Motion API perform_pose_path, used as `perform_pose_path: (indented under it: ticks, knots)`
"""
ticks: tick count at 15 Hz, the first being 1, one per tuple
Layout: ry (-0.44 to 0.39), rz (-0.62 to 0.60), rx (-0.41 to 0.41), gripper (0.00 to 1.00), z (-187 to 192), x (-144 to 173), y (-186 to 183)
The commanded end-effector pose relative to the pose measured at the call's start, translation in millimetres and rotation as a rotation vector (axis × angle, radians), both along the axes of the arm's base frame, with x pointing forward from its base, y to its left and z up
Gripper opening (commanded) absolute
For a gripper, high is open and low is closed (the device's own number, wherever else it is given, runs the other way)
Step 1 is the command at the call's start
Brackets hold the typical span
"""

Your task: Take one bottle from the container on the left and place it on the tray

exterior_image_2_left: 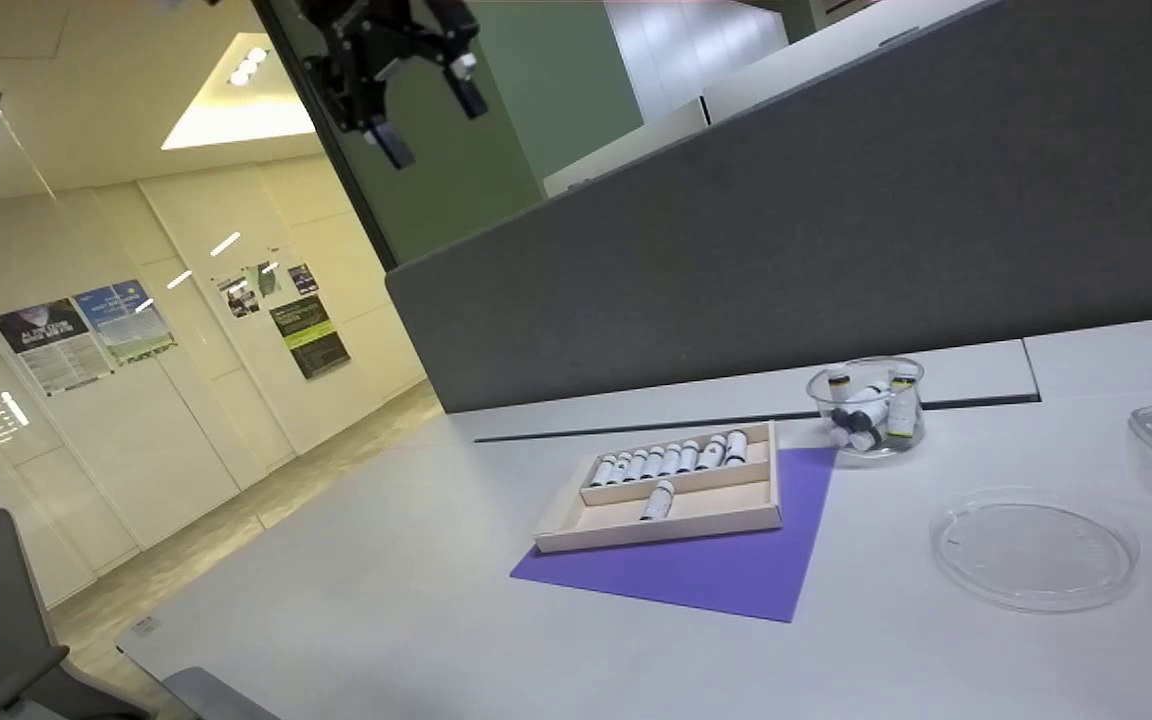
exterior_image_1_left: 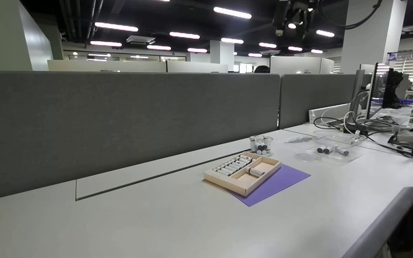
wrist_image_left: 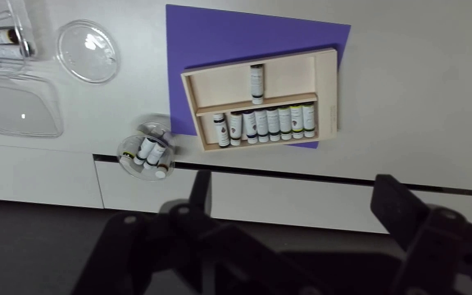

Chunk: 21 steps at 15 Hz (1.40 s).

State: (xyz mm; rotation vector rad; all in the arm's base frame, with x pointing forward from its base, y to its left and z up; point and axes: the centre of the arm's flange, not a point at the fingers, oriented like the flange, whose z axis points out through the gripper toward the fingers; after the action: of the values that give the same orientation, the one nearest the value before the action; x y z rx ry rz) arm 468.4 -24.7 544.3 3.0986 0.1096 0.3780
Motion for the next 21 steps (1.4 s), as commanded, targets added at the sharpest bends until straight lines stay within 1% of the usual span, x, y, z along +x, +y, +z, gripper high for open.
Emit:
perform_pose_path:
  ticks: [1, 3, 4, 5, 6, 7, 9, 21]
  knots:
    - [0.039, -0.014, -0.028, 1.00, 12.5, 53.7, -73.9]
    - [0.049, -0.075, -0.060, 1.00, 16.9, 74.6, -121.0]
    - [0.055, -0.138, -0.067, 1.00, 21.4, 81.0, -142.9]
    - [0.074, -0.223, -0.047, 1.00, 24.4, 85.6, -158.7]
    - [0.041, -0.127, -0.052, 1.00, 3.0, 52.6, -134.2]
    - [0.054, -0.159, -0.053, 1.00, 4.8, 58.6, -150.2]
    - [0.065, -0.185, -0.056, 1.00, 5.9, 67.0, -163.0]
    - [0.065, -0.194, -0.053, 1.00, 7.7, 71.4, -158.0]
